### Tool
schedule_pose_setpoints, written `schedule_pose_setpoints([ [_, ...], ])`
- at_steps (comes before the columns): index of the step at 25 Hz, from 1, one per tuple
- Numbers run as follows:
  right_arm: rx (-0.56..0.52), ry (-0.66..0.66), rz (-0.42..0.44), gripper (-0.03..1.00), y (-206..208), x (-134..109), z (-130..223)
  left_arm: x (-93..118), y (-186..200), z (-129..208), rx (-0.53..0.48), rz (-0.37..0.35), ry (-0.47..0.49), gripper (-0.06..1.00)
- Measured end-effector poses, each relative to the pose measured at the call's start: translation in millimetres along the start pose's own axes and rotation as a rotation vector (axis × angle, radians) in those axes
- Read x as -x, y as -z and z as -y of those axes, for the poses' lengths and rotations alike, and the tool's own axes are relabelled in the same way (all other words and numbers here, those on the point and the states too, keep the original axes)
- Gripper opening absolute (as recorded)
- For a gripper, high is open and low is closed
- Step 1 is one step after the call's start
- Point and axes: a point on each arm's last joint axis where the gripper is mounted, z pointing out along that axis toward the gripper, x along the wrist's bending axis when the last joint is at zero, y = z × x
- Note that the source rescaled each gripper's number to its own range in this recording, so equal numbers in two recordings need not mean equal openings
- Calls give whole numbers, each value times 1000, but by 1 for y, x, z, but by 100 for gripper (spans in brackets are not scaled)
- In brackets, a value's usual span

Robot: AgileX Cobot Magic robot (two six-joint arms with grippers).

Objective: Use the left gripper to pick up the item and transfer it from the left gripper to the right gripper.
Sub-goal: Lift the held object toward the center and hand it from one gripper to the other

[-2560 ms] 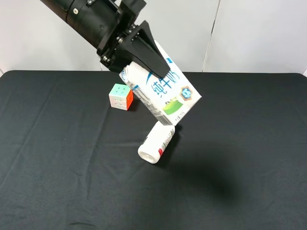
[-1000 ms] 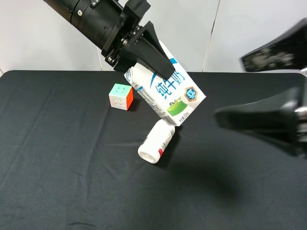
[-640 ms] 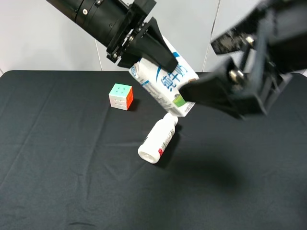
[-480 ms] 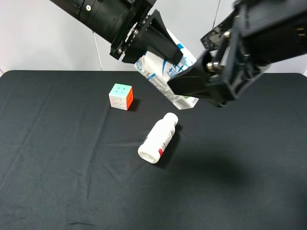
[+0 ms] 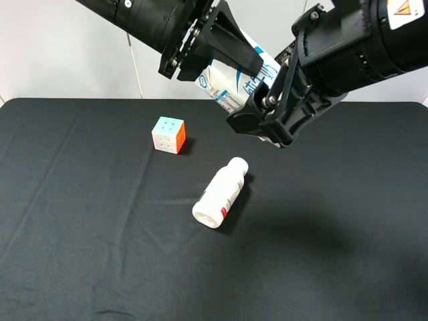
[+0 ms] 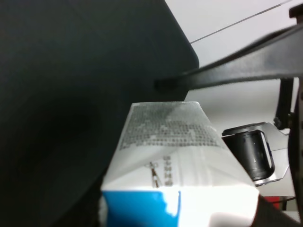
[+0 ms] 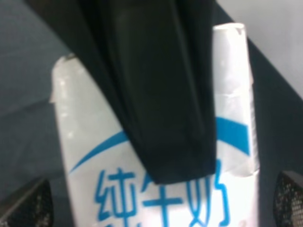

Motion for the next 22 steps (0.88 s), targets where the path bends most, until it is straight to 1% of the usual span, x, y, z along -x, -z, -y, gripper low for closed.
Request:
schedule_pose_setpoints([
  [6, -35, 17, 16, 100, -11, 1, 2, 3, 0, -2, 23, 36, 20, 0],
  [15, -53, 24, 14, 100, -18, 0, 3, 4, 0, -3, 29, 44, 25, 0],
  [16, -53, 24, 14, 90, -18, 0, 3, 4, 0, -3, 29, 44, 25, 0],
  [17, -53, 24, 14, 69, -18, 0, 3, 4, 0, -3, 29, 44, 25, 0],
  [18, -53, 28, 16, 34, -18, 1, 3, 4, 0, -3, 28, 45, 25, 0],
  [19, -54, 34, 20, 1, -17, 1, 4, 4, 0, -2, 23, 46, 25, 0],
  [20, -56, 36, 20, 4, -17, 1, 4, 4, 0, -2, 22, 47, 25, 0],
  [22, -55, 37, 21, 4, -17, 1, 4, 4, 0, -2, 22, 47, 25, 0],
])
